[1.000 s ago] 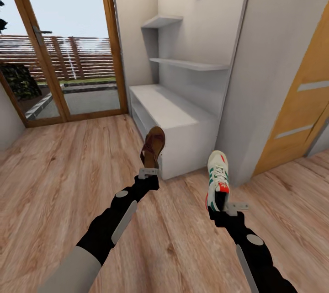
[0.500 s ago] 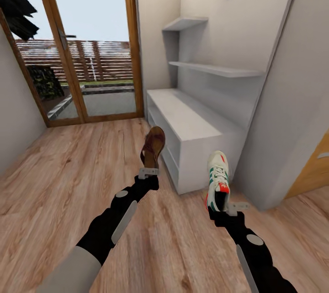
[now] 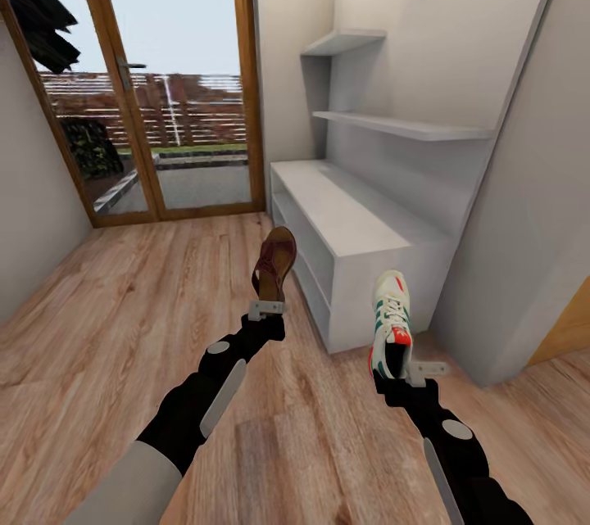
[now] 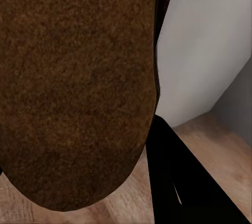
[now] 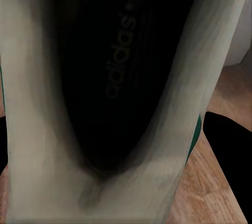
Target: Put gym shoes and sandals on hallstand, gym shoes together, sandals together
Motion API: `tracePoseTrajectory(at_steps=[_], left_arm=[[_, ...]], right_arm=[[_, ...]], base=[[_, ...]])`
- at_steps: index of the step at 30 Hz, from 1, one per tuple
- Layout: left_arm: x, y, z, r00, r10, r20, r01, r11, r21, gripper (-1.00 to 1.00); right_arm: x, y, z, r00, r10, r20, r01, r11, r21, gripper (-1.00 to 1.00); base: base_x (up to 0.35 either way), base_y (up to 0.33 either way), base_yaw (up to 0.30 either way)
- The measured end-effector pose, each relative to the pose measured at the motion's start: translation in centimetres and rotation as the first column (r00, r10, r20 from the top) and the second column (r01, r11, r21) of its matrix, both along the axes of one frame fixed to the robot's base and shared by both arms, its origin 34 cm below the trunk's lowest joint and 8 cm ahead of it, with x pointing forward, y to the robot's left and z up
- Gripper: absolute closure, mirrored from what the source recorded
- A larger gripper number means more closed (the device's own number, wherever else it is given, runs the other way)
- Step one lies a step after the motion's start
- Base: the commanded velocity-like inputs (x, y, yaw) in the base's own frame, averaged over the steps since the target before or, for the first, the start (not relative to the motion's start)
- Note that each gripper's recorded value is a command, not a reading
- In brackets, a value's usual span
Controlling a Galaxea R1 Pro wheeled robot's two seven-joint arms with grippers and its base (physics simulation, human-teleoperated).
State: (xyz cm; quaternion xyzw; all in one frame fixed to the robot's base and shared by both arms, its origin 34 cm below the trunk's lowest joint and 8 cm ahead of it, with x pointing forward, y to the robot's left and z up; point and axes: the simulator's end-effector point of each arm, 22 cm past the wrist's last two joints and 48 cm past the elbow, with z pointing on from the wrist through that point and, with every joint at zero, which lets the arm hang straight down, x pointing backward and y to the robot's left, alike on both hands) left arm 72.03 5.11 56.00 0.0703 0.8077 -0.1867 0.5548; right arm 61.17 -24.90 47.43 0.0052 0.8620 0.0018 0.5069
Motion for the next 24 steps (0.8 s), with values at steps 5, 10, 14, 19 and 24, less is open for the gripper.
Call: tracePoseTrajectory(at_steps=[5,10,14,19,24], left_arm=[[0.0,0.01,0.0,1.0,0.0,0.0,0.0,1.0,0.0,1.0],[0.0,0.01,-0.02,1.0,0.0,0.0,0.0,1.0,0.0,1.0],[0.0,0.01,-0.01,1.0,0.0,0.0,0.0,1.0,0.0,1.0],[0.0,0.01,-0.02,1.0,0.0,0.0,0.0,1.0,0.0,1.0],[0.0,0.01,-0.01,1.0,0.0,0.0,0.0,1.0,0.0,1.0]], right_arm=[[-0.02,0.0,-0.06,1.0,0.0,-0.001,0.0,1.0,0.0,1.0],[-0.03,0.01,-0.08,1.0,0.0,-0.002,0.0,1.0,0.0,1.0],[-0.03,0.01,-0.08,1.0,0.0,-0.002,0.0,1.0,0.0,1.0],[-0.03,0.01,-0.08,1.0,0.0,-0.002,0.0,1.0,0.0,1.0],[-0.03,0.01,-0.08,1.0,0.0,-0.002,0.0,1.0,0.0,1.0]], base=[[0.0,0.0,0.26],[0.0,0.0,0.286],[0.0,0.0,0.289],[0.0,0.0,0.29],[0.0,0.0,0.29]])
